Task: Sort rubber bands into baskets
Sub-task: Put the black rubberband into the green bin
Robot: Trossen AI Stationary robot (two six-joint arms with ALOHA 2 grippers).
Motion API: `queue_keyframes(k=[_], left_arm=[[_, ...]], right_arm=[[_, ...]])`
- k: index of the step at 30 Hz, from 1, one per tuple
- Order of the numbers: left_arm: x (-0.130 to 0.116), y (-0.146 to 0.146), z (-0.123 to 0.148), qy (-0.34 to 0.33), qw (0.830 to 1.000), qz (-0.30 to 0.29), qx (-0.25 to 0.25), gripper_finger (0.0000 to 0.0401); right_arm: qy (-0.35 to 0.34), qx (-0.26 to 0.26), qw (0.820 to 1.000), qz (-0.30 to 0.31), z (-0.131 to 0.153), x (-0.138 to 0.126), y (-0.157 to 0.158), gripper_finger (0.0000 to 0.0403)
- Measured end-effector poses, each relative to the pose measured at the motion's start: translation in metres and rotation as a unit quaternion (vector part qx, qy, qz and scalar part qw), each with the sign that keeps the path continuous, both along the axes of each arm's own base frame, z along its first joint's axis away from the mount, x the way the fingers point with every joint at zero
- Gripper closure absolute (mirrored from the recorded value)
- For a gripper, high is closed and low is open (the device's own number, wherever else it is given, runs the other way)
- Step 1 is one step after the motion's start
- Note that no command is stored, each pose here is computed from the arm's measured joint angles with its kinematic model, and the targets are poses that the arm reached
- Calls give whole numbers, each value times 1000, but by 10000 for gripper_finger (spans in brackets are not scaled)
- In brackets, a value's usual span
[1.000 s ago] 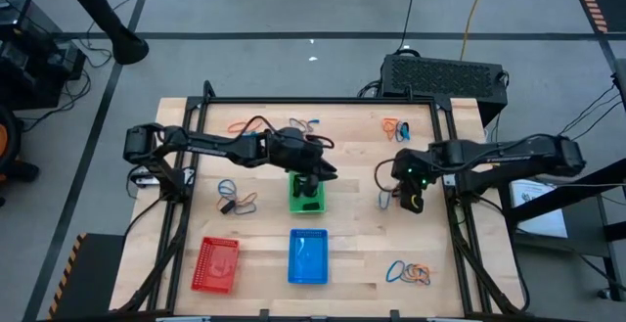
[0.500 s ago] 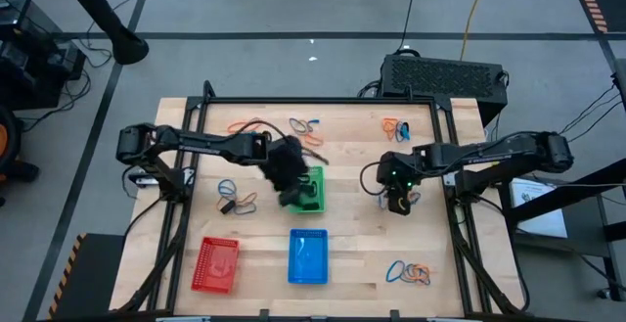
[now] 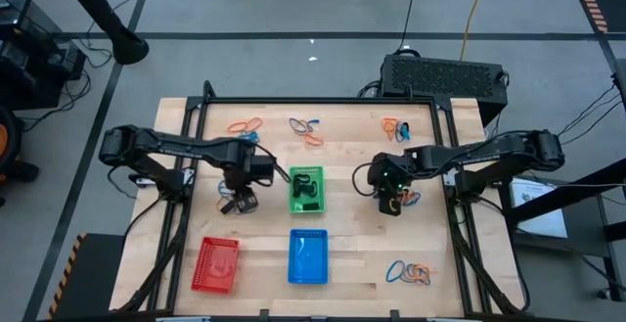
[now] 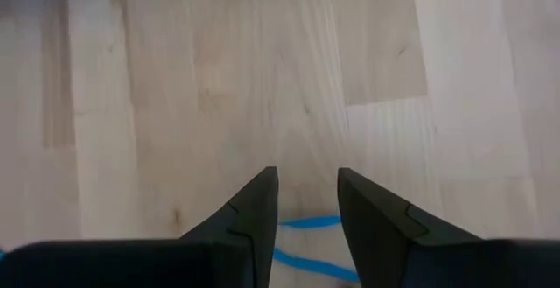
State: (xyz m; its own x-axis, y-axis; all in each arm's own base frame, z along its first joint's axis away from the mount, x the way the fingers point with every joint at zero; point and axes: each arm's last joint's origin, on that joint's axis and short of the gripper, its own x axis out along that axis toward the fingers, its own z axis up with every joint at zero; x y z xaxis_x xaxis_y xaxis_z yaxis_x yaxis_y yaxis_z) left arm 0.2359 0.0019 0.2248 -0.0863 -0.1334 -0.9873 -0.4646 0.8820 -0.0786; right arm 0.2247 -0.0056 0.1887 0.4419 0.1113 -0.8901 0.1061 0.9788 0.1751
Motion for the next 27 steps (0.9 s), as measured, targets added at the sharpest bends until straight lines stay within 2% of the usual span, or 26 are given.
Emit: queue_keyframes(k=[5, 13, 20, 27], left_arm=[[-13, -2, -25, 44, 998, 24, -28, 225], [-32, -3, -52, 92, 993, 63, -28, 225], [-31, -4, -66, 61, 994, 78, -40, 225], [-33, -4, -71, 59, 994, 79, -40, 225]], right_arm=[[2, 3, 1000, -4, 0, -1, 0, 289], [2, 13, 1000, -20, 1, 0, 0, 289], [3, 17, 1000, -26, 1, -1, 0, 289], [3, 28, 999, -20, 1, -1, 1, 289]])
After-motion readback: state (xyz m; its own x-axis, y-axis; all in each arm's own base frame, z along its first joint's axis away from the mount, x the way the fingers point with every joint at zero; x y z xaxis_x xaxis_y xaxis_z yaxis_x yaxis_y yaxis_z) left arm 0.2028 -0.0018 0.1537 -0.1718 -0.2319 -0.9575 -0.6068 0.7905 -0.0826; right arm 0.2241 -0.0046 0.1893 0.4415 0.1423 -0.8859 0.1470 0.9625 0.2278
